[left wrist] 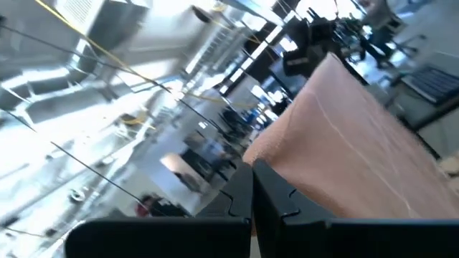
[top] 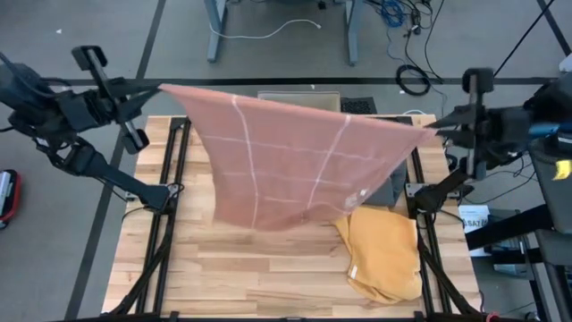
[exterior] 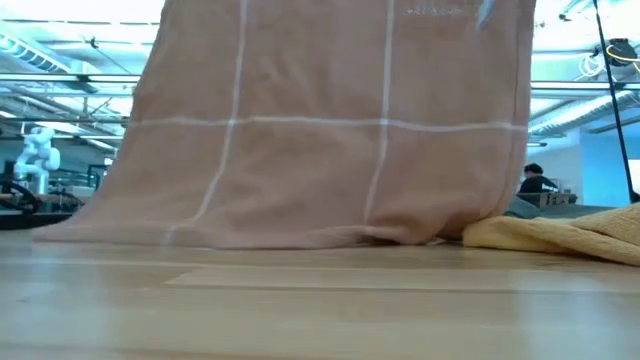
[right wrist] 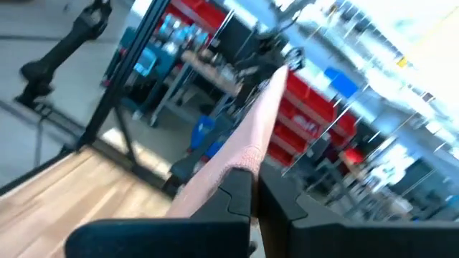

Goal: Fold towel
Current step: Fold the light brown towel

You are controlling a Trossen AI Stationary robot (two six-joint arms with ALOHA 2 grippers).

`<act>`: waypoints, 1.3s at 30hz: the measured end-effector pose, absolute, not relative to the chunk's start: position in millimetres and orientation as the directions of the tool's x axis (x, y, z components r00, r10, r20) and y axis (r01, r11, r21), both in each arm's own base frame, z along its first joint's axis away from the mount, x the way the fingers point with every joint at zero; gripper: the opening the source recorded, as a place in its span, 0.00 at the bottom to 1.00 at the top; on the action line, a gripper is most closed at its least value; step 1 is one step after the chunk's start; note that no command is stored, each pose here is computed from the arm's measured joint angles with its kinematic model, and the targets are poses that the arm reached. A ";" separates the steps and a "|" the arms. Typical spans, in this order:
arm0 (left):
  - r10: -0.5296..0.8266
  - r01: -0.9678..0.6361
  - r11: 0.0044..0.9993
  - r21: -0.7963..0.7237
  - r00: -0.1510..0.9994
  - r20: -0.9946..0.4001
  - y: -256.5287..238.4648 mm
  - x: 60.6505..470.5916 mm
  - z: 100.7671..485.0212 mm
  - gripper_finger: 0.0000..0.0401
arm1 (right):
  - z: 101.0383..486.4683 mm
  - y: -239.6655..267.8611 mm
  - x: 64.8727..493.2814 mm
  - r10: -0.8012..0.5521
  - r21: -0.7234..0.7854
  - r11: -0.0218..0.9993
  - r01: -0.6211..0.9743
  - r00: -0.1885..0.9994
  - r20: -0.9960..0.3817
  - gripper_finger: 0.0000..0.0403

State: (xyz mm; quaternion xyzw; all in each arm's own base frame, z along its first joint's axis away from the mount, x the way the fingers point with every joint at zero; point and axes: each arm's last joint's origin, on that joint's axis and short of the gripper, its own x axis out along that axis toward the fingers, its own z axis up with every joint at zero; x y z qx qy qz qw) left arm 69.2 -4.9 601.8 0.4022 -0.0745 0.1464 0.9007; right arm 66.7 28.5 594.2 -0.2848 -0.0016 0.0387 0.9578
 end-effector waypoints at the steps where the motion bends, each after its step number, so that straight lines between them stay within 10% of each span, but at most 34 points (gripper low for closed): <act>1: 0.205 -0.341 0.629 0.699 0.940 0.274 -4.9 69.1 604.1 0.00 | 598.1 26.6 63.9 0.075 -0.552 0.832 -0.058 0.997 0.009 0.00; 20: -0.181 0.048 0.781 0.623 0.972 0.151 -17.1 72.2 590.4 0.00 | 581.7 46.4 80.9 0.308 -0.381 0.853 -0.356 0.934 -0.184 0.00; 39: -0.657 0.592 0.567 0.572 0.744 -0.120 -83.8 135.5 563.6 0.00 | 560.0 119.5 168.2 0.583 -0.402 0.628 -0.666 0.745 -0.323 0.00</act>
